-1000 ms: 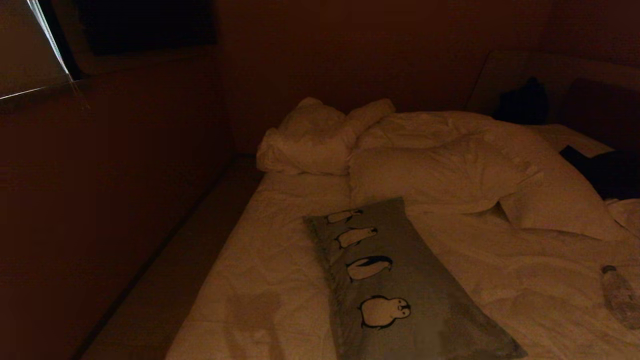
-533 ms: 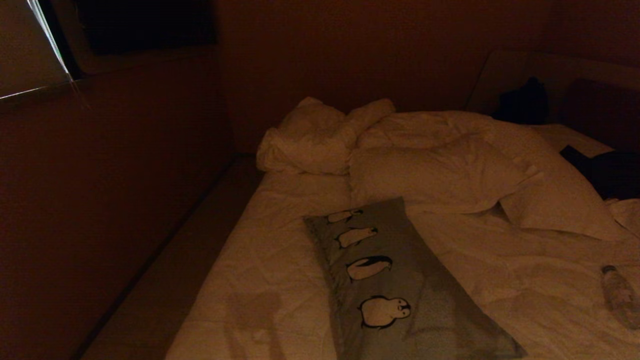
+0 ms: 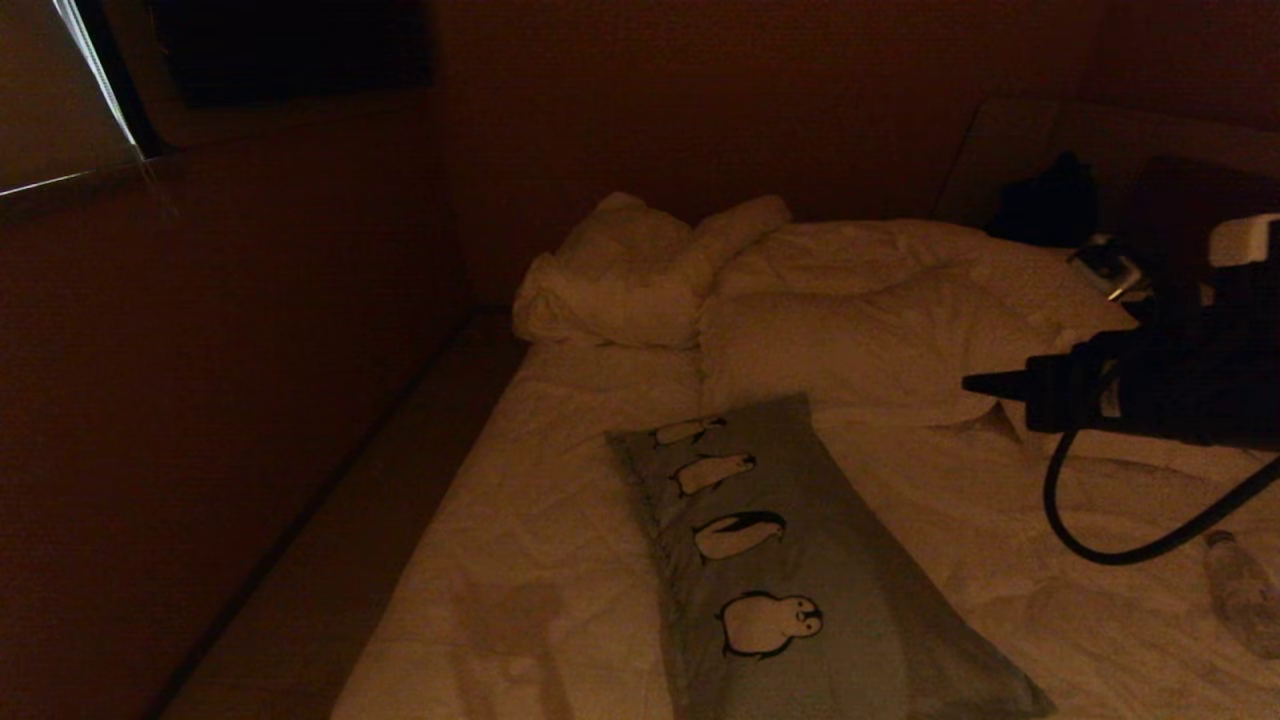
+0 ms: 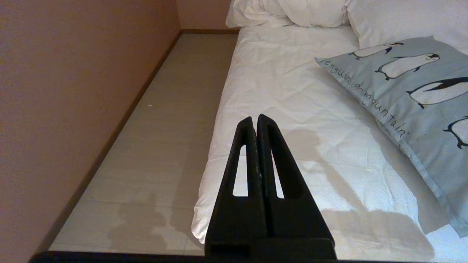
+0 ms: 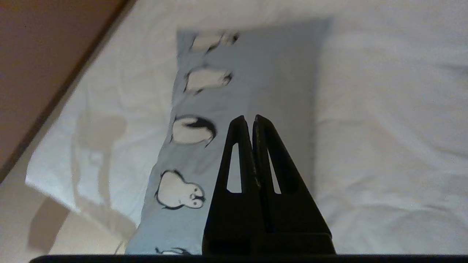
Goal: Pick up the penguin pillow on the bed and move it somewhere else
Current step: Pick up the pillow
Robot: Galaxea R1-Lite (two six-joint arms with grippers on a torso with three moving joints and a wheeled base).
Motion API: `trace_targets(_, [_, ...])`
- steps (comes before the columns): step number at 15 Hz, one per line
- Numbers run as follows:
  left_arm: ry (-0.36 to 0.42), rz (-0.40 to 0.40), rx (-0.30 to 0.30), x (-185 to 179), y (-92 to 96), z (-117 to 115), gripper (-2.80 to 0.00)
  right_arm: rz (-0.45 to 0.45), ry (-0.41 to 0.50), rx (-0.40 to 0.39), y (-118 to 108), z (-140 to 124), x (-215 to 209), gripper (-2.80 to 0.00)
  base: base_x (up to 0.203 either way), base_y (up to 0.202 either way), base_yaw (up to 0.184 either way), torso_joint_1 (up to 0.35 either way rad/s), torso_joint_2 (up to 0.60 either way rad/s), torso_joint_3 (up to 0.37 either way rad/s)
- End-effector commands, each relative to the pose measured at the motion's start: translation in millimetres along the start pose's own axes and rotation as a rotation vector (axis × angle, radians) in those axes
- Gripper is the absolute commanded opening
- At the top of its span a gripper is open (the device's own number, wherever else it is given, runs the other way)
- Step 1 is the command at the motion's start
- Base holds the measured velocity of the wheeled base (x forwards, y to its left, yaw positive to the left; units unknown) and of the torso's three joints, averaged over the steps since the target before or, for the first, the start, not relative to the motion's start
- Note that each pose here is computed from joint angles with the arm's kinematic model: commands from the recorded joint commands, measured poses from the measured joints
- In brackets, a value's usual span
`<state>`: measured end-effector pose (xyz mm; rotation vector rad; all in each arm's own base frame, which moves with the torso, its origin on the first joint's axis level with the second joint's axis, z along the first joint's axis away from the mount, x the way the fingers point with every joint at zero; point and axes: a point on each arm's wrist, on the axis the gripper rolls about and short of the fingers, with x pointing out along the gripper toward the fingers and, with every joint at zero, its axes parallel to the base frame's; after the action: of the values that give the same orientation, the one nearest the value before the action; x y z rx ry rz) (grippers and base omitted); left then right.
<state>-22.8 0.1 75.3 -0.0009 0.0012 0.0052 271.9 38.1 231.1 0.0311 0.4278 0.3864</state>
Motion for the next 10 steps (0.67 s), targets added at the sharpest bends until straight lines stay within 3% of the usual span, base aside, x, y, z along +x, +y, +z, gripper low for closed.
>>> trace_targets(1, [0.0, 0.001, -0.001, 0.0, 0.0, 0.0, -2.8, 0.027, 0.1, 0.013, -0.8, -15.8, 36.7, -2.8, 0.0, 0.0, 0.0, 0.0, 0.0, 0.0])
trace_targets(5, [-0.001, 0.001, -0.001, 0.0, 0.0, 0.0, -2.8, 0.032, 0.225, 0.029, -5.8, -44.7, 81.4, -2.8, 0.0, 0.0, 0.0, 0.0, 0.0, 0.0])
trace_targets(10, [-0.001, 0.0, -0.001, -0.1, 0.0, 0.0, -2.8, -0.037, 0.333, -0.001, -3.2, -80.7, 126.1, -2.8, 0.0, 0.0, 0.0, 0.0, 0.0, 0.0])
